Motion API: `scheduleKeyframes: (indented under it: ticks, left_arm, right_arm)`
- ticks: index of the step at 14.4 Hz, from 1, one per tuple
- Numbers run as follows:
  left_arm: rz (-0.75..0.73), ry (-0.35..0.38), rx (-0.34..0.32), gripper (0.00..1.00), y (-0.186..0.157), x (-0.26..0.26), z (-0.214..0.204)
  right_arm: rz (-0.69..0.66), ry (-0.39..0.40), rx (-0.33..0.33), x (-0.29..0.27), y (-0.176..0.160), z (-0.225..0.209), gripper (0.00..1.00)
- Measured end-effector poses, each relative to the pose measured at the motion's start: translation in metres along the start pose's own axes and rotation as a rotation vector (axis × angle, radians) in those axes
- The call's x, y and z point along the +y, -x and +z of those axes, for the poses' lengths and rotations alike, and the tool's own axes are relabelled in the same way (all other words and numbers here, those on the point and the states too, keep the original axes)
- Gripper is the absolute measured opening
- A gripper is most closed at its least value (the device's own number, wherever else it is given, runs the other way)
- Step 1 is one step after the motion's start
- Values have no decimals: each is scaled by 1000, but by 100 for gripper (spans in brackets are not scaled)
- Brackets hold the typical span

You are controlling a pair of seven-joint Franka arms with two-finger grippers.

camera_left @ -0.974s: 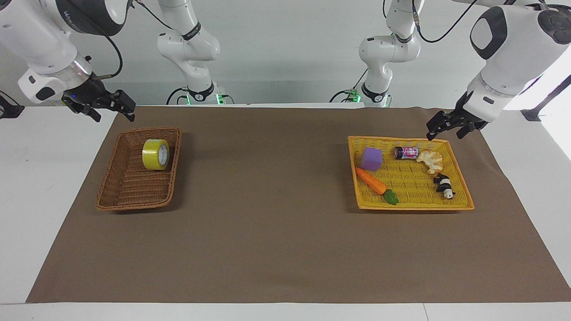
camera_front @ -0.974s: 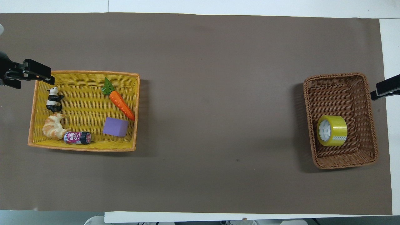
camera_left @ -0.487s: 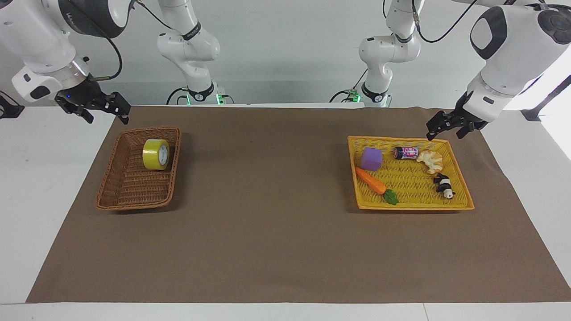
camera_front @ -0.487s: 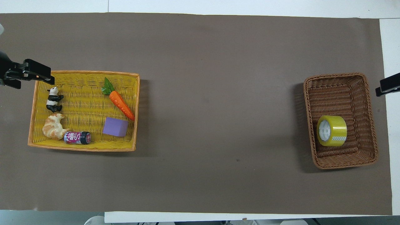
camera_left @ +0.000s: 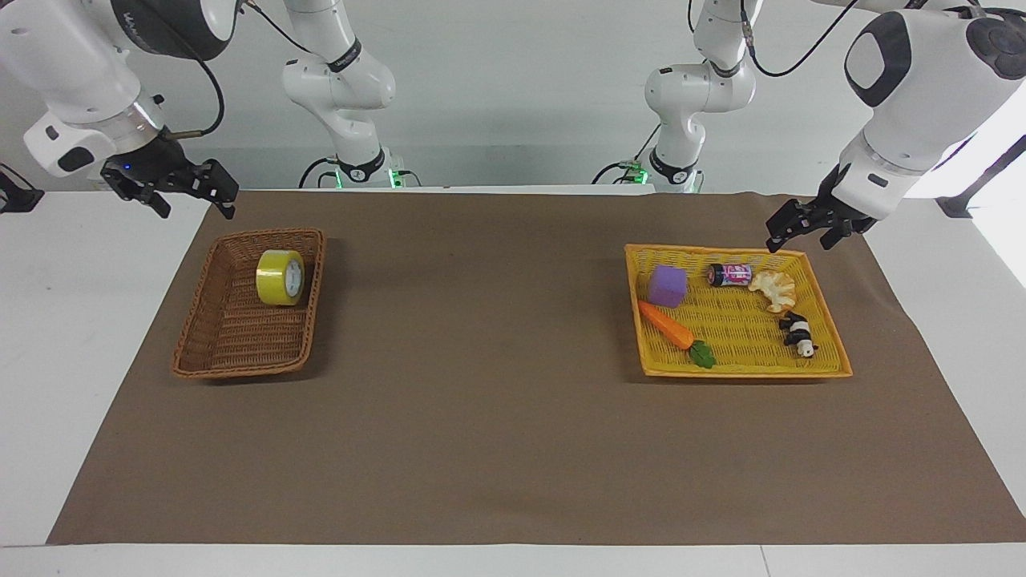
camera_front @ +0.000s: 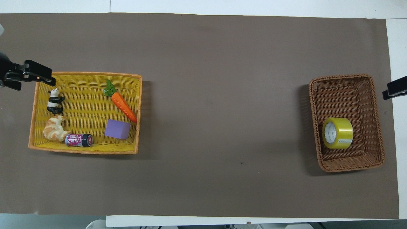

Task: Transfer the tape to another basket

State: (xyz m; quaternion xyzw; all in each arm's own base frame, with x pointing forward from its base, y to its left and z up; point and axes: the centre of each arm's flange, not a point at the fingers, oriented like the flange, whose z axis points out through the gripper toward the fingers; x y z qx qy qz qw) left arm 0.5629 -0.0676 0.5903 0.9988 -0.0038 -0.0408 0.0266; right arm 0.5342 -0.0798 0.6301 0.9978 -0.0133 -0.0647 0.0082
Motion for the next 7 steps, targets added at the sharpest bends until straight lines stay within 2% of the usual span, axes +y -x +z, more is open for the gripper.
scheduleKeyframes:
  ticks: [7]
  left_arm:
    - [0, 0, 0, 100, 0, 0, 0]
  right_arm:
    - [-25, 0, -16, -13, 10, 1, 100]
